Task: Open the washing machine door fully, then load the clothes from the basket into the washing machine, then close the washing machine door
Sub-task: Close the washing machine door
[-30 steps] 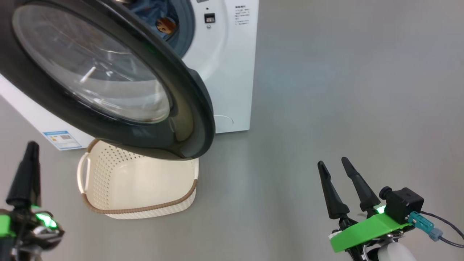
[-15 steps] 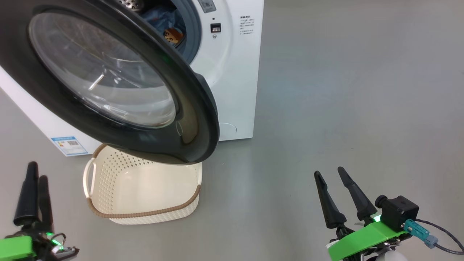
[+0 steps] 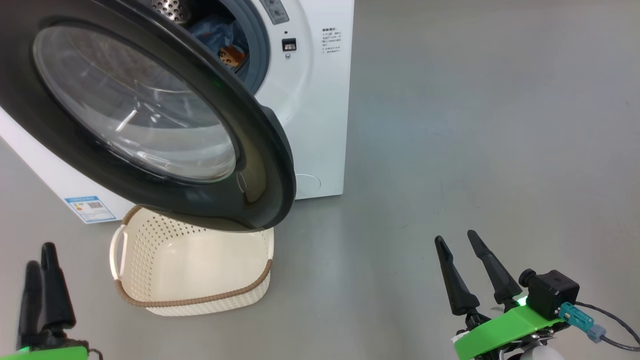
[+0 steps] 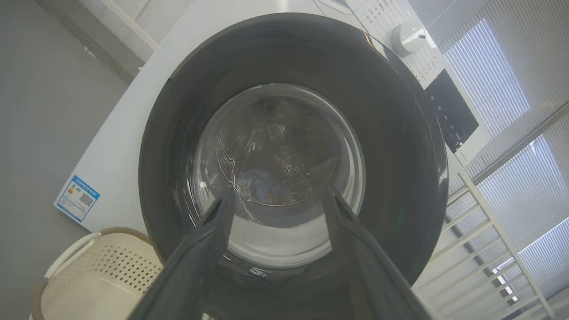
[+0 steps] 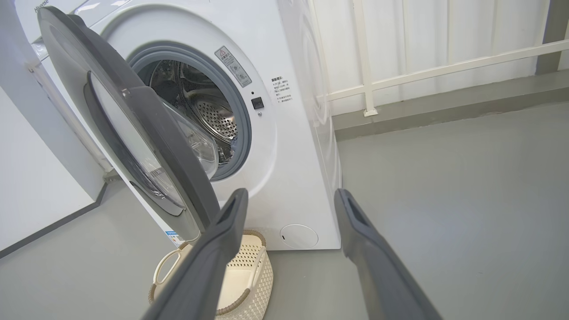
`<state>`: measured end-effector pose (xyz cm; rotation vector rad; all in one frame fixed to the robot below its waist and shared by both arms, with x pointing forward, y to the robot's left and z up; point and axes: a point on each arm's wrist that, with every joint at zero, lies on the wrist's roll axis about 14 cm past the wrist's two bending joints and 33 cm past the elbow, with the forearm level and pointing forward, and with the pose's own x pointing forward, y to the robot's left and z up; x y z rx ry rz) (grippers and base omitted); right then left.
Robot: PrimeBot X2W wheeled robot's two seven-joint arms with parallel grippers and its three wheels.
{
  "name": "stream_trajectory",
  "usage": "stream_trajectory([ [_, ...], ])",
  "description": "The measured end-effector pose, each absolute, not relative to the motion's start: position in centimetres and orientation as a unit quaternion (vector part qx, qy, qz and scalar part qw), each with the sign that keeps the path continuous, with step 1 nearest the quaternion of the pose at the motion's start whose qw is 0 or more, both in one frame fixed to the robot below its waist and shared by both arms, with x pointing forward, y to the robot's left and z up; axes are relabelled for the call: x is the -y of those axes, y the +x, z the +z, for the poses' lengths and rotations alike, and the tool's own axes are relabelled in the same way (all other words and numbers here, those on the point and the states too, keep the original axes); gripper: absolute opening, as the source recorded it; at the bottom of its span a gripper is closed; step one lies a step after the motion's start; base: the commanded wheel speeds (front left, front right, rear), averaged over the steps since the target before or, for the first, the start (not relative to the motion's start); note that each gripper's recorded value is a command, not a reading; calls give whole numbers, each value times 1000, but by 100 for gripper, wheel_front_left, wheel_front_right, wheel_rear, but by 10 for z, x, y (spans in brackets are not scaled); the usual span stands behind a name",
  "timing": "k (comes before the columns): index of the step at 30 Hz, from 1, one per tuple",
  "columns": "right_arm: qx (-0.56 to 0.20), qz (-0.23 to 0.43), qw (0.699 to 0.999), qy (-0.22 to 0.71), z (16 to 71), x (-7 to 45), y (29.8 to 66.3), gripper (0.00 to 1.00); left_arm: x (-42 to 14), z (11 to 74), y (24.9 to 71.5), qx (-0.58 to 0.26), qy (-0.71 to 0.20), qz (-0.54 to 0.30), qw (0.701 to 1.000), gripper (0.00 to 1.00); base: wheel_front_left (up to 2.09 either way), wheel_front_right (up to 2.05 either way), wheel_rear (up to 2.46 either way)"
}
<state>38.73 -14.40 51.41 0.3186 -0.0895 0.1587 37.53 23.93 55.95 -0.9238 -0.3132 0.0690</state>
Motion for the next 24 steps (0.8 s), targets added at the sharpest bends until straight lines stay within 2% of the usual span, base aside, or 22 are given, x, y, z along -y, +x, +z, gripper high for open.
stream_trajectory([
  [4, 43, 78, 983, 158, 513, 144, 388, 100, -237, 560, 376, 150, -367, 32, 918, 100, 0, 0, 0],
  [12, 40, 75, 984, 158, 510, 146, 389, 100, -224, 560, 377, 140, -227, 18, 964, 100, 0, 0, 0],
  [24, 41, 69, 984, 158, 510, 150, 388, 100, -202, 522, 368, 68, -75, -9, 995, 100, 0, 0, 0],
])
